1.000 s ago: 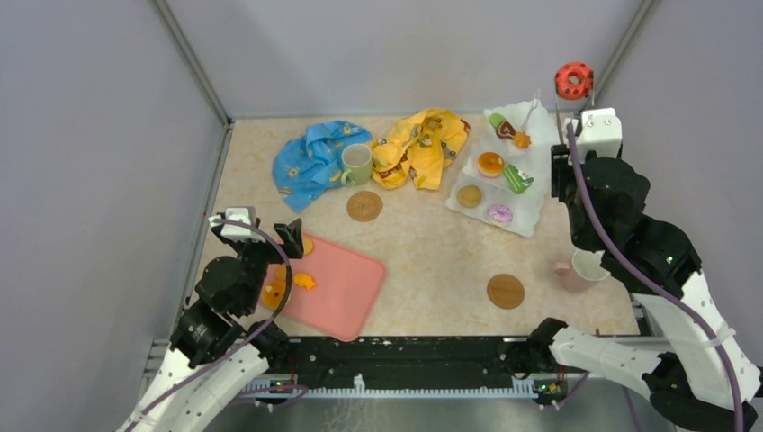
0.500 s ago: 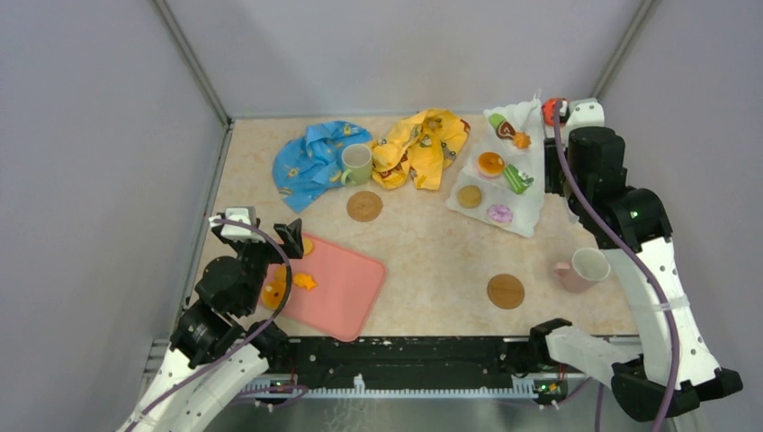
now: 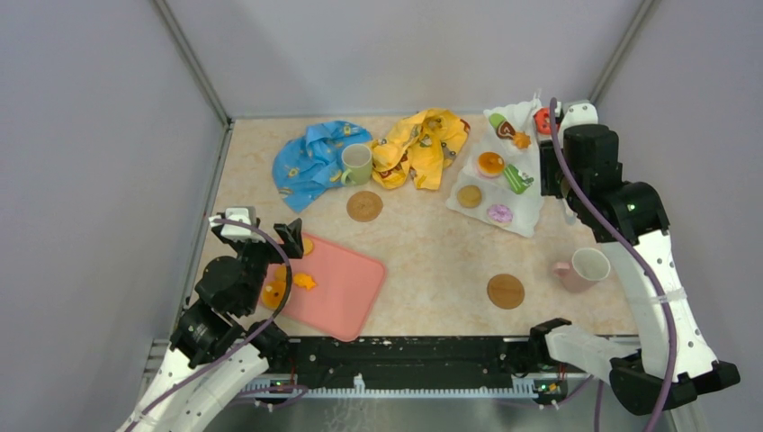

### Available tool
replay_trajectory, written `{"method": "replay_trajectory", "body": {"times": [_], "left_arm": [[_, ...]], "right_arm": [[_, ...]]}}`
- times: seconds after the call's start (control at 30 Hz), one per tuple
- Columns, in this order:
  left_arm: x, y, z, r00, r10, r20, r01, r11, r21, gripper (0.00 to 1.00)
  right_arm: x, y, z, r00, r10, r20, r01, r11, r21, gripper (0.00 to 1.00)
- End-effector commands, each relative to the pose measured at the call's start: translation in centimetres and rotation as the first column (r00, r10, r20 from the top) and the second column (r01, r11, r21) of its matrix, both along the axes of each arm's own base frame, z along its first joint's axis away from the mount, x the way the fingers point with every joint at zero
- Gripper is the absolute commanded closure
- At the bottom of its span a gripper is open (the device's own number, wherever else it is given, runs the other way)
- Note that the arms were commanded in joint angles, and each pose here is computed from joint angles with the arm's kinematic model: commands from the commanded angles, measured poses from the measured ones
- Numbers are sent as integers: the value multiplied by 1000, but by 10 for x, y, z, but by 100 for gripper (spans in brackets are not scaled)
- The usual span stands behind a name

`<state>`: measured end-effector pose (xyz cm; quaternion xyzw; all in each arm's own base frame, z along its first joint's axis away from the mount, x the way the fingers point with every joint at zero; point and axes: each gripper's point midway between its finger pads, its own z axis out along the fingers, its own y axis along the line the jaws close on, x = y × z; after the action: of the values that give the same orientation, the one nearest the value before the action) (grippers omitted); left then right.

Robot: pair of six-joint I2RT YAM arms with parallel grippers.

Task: Serve the afternoon tea
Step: Place the desert on the desert table.

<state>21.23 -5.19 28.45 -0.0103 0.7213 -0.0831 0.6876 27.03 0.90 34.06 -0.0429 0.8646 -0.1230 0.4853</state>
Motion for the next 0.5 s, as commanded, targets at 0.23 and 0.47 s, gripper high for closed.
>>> {"method": "replay_trajectory", "body": {"times": [0.23,0.47], "left_arm": [[1,1,8,999,7,37,-6,1000,-11,1],[1,2,8,999,9,36,-9,1000,-9,1]], "right_arm": [[0,-4,18,997,-28,68,26,999,25,53],[-4,-6,19,997,-32,75,30,999,25,51]]}}
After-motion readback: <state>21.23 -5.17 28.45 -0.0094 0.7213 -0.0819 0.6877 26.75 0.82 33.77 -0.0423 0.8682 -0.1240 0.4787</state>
